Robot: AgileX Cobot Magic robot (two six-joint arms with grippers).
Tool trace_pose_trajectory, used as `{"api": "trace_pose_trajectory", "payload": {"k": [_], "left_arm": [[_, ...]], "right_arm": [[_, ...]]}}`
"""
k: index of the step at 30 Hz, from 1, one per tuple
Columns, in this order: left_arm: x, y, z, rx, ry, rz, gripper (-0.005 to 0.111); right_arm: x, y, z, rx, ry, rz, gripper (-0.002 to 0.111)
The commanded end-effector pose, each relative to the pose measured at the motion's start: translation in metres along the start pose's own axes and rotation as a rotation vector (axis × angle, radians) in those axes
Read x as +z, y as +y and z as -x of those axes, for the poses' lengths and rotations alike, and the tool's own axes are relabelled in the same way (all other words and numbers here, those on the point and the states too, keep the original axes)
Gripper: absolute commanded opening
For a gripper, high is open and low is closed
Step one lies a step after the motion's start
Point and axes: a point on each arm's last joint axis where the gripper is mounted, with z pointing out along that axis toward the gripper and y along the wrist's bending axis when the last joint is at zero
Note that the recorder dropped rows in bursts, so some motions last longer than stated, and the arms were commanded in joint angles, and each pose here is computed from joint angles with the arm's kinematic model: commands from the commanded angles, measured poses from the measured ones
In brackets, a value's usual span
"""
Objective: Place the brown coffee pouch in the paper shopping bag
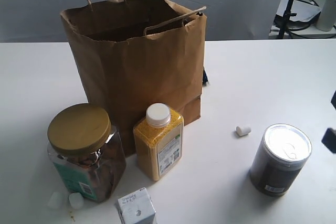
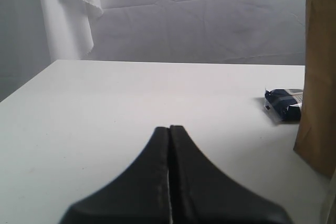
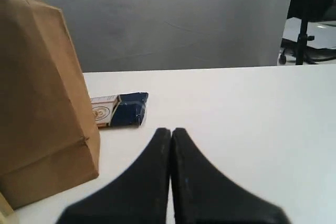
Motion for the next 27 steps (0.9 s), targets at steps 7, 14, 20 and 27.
{"api": "trace_pose_trajectory", "payload": {"k": [7, 14, 20, 27], "left_arm": [[0.000, 0.000, -0.001, 0.000, -0.004, 0.004, 0.000], [0.000, 0.000, -0.001, 0.000, -0.004, 0.004, 0.000], [0.000, 0.000, -0.001, 0.000, -0.004, 0.004, 0.000], [0.000, 0.000, -0.001, 0.000, -0.004, 0.004, 0.000]], "right_arm": [[-0.040, -0.014, -0.020, -0.033, -0.162, -0.108, 0.000], [-0.060, -0.014, -0.016, -0.057, -0.267, -0.133, 0.000], [-0.073, -0.012, -0.019, -0.084, -0.295, -0.138, 0.000], [-0.079, -0.012, -0.026, -0.111, -0.265, -0.152, 0.000]]}}
